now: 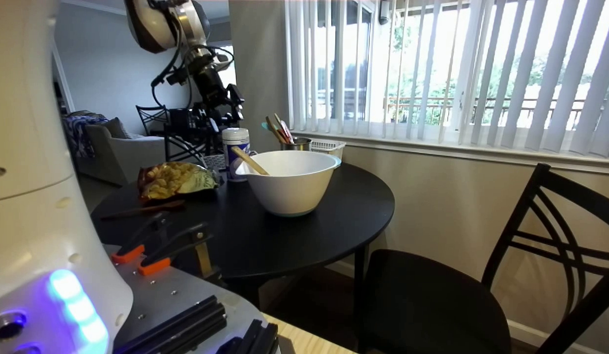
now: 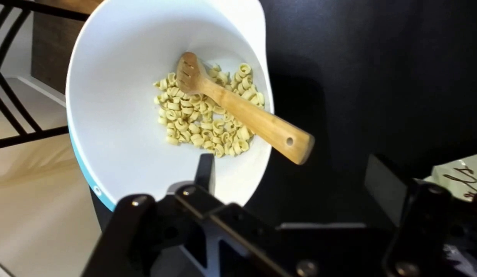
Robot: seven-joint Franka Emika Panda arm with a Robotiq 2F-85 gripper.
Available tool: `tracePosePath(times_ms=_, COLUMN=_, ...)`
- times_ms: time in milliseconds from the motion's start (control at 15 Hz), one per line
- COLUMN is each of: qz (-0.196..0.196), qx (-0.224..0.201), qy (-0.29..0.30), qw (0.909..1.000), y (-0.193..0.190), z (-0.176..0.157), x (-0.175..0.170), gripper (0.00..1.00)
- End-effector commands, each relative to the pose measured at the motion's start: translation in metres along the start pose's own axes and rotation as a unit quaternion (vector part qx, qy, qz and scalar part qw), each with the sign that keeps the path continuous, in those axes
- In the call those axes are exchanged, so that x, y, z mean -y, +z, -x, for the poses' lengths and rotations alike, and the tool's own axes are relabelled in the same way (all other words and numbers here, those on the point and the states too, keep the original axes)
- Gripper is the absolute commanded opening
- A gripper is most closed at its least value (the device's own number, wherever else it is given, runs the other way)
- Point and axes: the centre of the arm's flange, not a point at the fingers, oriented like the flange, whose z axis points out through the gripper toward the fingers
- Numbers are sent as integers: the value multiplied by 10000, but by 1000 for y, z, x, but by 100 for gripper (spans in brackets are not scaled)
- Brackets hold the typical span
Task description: Use the wooden spoon to stir the contents in the white bowl.
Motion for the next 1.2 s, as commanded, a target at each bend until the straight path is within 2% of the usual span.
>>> tracePosePath(times_ms=0, qz=483, qx=59, qy=161, qw=9987, y=32, z=-24, x=17, gripper=100)
tracePosePath(times_ms=333, qz=789, qx=331, qy=46, qw=9963, y=56, z=-33, x=48, gripper=100)
tracePosePath(times_ms=533, qz=924, qx=498, qy=422, qw=9936, y=56, z=-30, x=54, gripper=100)
tracePosePath(times_ms=800, qz=1177, qx=522, qy=1014, qw=9865, y=56, z=-29, x=54, gripper=100)
tracePosePath(times_ms=1133, qz=1444, qx=622, qy=1328, qw=9786, y=73, z=-30, x=61, gripper=100)
